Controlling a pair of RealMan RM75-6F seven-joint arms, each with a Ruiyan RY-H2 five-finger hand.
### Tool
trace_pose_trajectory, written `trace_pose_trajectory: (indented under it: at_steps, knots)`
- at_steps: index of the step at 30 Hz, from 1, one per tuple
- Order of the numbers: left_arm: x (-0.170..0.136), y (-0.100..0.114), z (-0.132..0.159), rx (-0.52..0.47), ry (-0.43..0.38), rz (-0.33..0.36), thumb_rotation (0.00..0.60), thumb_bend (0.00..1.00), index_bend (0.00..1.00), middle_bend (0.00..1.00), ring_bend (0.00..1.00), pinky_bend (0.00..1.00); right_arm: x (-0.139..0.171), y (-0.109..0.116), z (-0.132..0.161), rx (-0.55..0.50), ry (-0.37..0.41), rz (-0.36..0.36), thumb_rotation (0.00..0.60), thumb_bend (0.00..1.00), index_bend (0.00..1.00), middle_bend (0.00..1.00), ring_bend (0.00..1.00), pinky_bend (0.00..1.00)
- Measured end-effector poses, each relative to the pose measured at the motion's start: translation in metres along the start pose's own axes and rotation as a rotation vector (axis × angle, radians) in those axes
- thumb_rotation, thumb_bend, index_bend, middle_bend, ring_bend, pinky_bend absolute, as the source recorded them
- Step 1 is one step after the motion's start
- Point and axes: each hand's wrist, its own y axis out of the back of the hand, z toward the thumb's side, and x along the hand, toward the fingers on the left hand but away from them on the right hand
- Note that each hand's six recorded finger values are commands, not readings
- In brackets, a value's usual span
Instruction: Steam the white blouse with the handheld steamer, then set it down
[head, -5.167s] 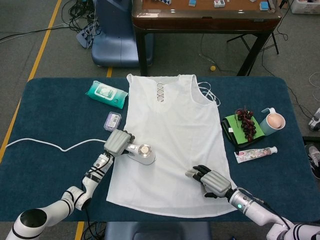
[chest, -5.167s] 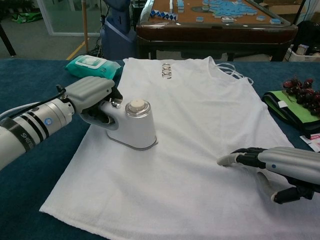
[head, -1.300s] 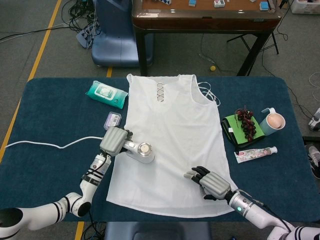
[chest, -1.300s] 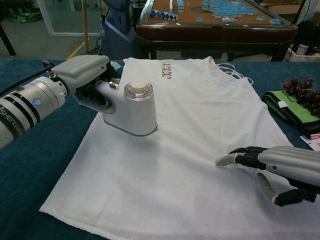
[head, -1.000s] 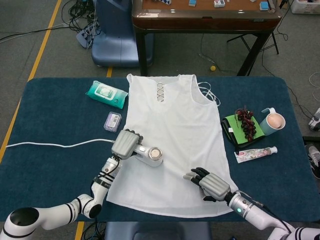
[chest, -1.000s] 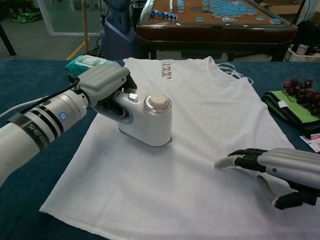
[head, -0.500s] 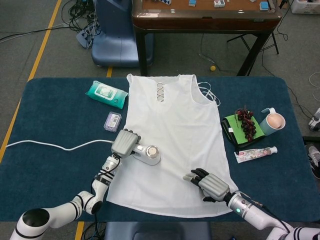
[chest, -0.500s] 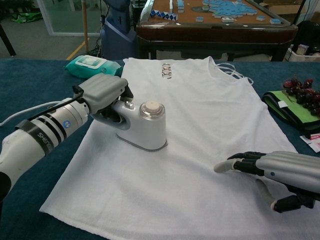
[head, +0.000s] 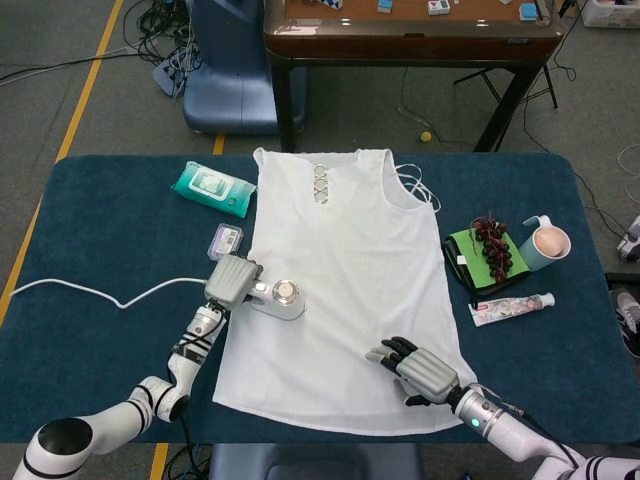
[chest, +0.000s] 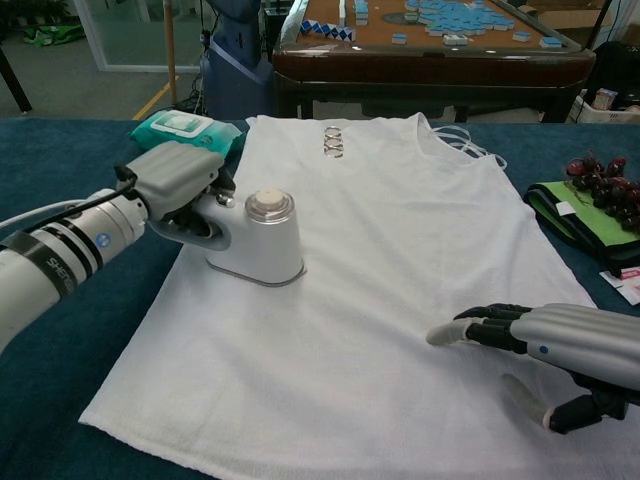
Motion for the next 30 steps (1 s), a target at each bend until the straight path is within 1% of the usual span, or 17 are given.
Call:
trace_pose_trajectory:
  at_steps: [4, 7, 21, 27, 30]
  knots:
    - [-0.004, 0.002, -0.013, 0.0, 0.014, 0.011, 0.6, 0.25, 0.85, 0.69, 0.58, 0.56, 0.0, 0.0, 0.001, 0.003, 0.003, -0.001, 0.527, 0.74, 0.01, 0.12, 0.0, 0.01]
    - [-0.008, 0.004, -0.025, 0.019, 0.02, 0.019, 0.6, 0.25, 0.85, 0.69, 0.58, 0.56, 0.0, 0.0, 0.001, 0.006, 0.003, 0.001, 0.528, 0.74, 0.01, 0.12, 0.0, 0.01]
    - [-0.026, 0.006, -0.06, 0.06, 0.054, 0.014, 0.6, 0.25, 0.85, 0.69, 0.58, 0.56, 0.002, 0.004, 0.002, 0.017, 0.002, -0.004, 0.529, 0.74, 0.01, 0.12, 0.0, 0.01]
    - [-0.036, 0.01, -0.078, 0.056, 0.085, 0.018, 0.6, 0.25, 0.85, 0.69, 0.58, 0.56, 0.005, 0.007, 0.002, 0.018, -0.001, -0.013, 0.528, 0.74, 0.01, 0.12, 0.0, 0.01]
    - [-0.04, 0.015, -0.088, 0.035, 0.111, 0.028, 0.6, 0.25, 0.85, 0.69, 0.58, 0.56, 0.006, 0.011, 0.003, 0.022, 0.0, -0.024, 0.528, 0.74, 0.01, 0.12, 0.0, 0.01]
